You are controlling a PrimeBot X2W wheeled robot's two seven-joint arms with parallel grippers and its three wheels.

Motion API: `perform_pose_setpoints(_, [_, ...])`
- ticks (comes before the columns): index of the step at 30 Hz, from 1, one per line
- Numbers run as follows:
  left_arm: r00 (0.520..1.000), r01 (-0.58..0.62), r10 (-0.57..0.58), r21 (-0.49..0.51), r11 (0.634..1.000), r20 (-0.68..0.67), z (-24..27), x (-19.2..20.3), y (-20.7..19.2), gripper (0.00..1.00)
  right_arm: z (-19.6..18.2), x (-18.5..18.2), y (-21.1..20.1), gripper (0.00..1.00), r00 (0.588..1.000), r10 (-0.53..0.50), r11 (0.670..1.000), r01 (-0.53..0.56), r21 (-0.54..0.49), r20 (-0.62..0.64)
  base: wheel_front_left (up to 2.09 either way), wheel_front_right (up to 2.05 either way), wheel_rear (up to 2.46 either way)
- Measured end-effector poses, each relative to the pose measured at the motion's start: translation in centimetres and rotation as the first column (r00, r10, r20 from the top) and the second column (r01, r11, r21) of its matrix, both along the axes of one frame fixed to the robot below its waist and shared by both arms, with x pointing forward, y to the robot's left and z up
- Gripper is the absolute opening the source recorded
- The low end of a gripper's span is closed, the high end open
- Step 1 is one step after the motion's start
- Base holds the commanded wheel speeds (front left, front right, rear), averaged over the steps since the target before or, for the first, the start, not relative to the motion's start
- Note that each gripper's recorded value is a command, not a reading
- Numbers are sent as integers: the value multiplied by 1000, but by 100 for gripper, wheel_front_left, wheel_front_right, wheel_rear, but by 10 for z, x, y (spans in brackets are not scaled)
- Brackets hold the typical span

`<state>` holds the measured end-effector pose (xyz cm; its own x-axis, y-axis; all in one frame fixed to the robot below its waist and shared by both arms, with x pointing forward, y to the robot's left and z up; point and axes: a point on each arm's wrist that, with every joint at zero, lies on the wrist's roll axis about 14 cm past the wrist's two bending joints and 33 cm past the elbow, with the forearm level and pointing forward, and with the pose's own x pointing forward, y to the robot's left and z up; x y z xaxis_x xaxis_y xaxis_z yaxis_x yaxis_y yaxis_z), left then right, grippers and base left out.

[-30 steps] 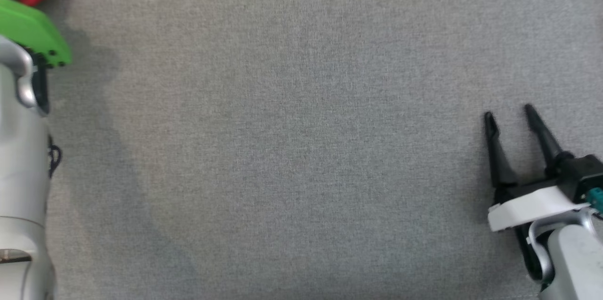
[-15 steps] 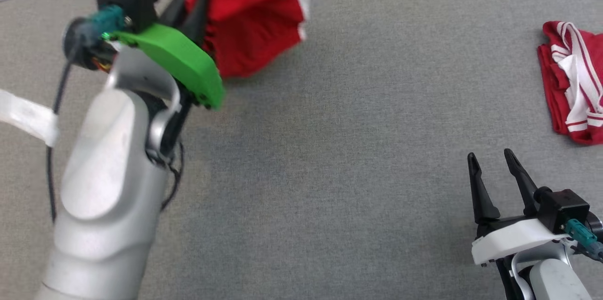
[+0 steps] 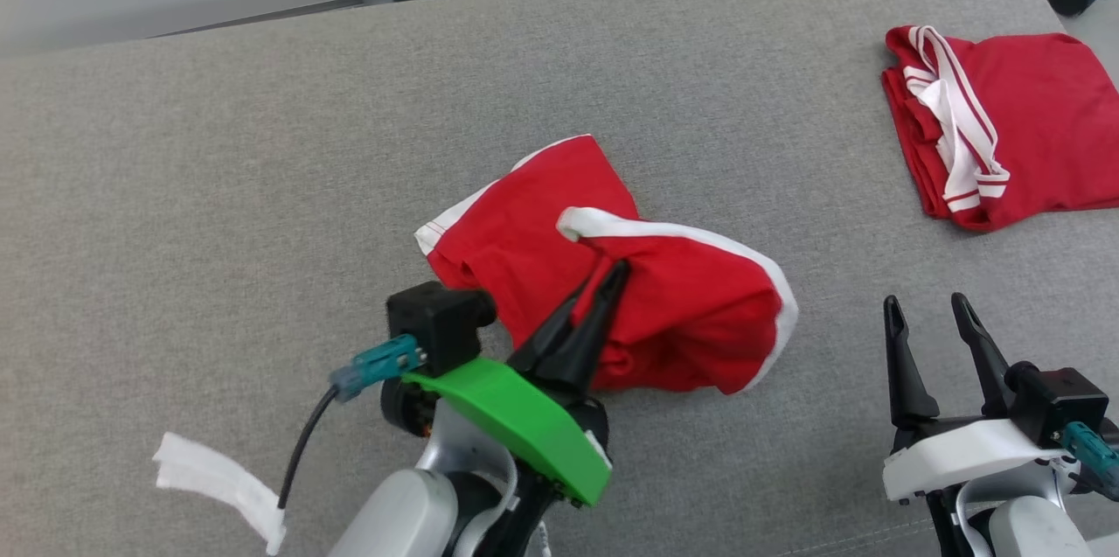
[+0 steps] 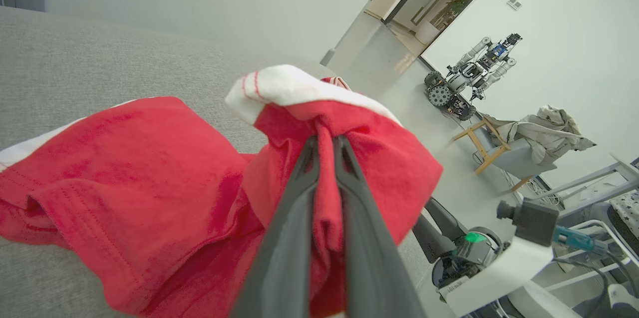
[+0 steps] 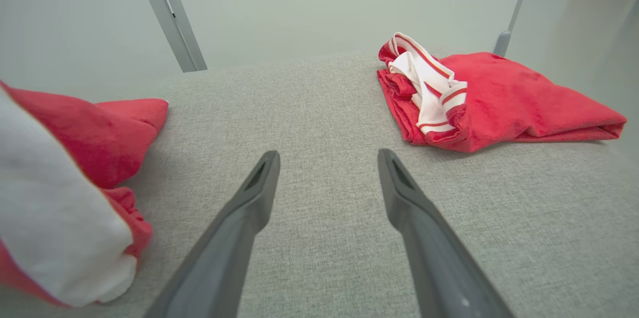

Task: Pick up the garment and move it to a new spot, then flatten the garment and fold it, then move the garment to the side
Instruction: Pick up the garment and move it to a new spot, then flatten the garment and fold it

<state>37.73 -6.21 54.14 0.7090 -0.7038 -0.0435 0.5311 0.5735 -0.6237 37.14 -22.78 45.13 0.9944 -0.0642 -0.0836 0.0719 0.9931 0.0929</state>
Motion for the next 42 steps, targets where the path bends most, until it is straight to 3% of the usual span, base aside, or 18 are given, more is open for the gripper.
perform_pose_setpoints(5, [981, -187, 187, 4, 982, -53, -37, 16, 36, 0, -6, -9, -11, 100, 999, -36, 999, 36, -6, -23, 0, 0, 0])
perform_pose_setpoints(11, [923, -350, 361, 100, 931, -136, -101, -10, 97, 3, -13, -19, -17, 100, 998, -50, 999, 49, -16, -50, 0, 0, 0])
perform_pose_setpoints(12, [910, -379, 393, 114, 918, -135, -108, -14, 107, 44, -13, -19, -16, 100, 998, -42, 999, 41, -18, -51, 0, 0, 0])
perform_pose_setpoints(13, [903, -393, 408, 127, 911, -134, -114, -19, 115, 100, -13, -18, -14, 100, 998, -33, 999, 32, -19, -51, 0, 0, 0])
perform_pose_setpoints(18, [866, -435, 475, 231, 870, -155, -147, -54, 139, 100, -14, -19, -6, 100, 998, 8, 1000, -9, -29, -57, 0, 0, 0])
perform_pose_setpoints(23, [774, -570, 624, 315, 759, -102, -150, -67, 185, 100, -9, -22, -3, 100, 999, 26, 999, -27, -35, -42, 0, 0, 0])
perform_pose_setpoints(27, [720, -672, 693, 288, 683, 36, -118, -63, 217, 100, -2, -23, 1, 100, 999, 43, 998, -44, -43, -21, 0, 0, 0])
perform_pose_setpoints(31, [709, -700, 689, 261, 665, 149, -92, -68, 228, 100, 10, -27, 4, 100, 998, 59, 997, -58, -60, 16, 0, 0, 0])
perform_pose_setpoints(37, [636, -772, 731, 192, 606, 248, -56, -68, 252, 100, 33, -31, 8, 100, 994, 70, 995, -63, -84, 88, 0, 0, 0])
perform_pose_setpoints(42, [641, -767, 716, 200, 609, 276, -53, -67, 250, 100, 37, -39, 3, 100, 994, 50, 995, -41, -92, 99, 0, 0, 0])
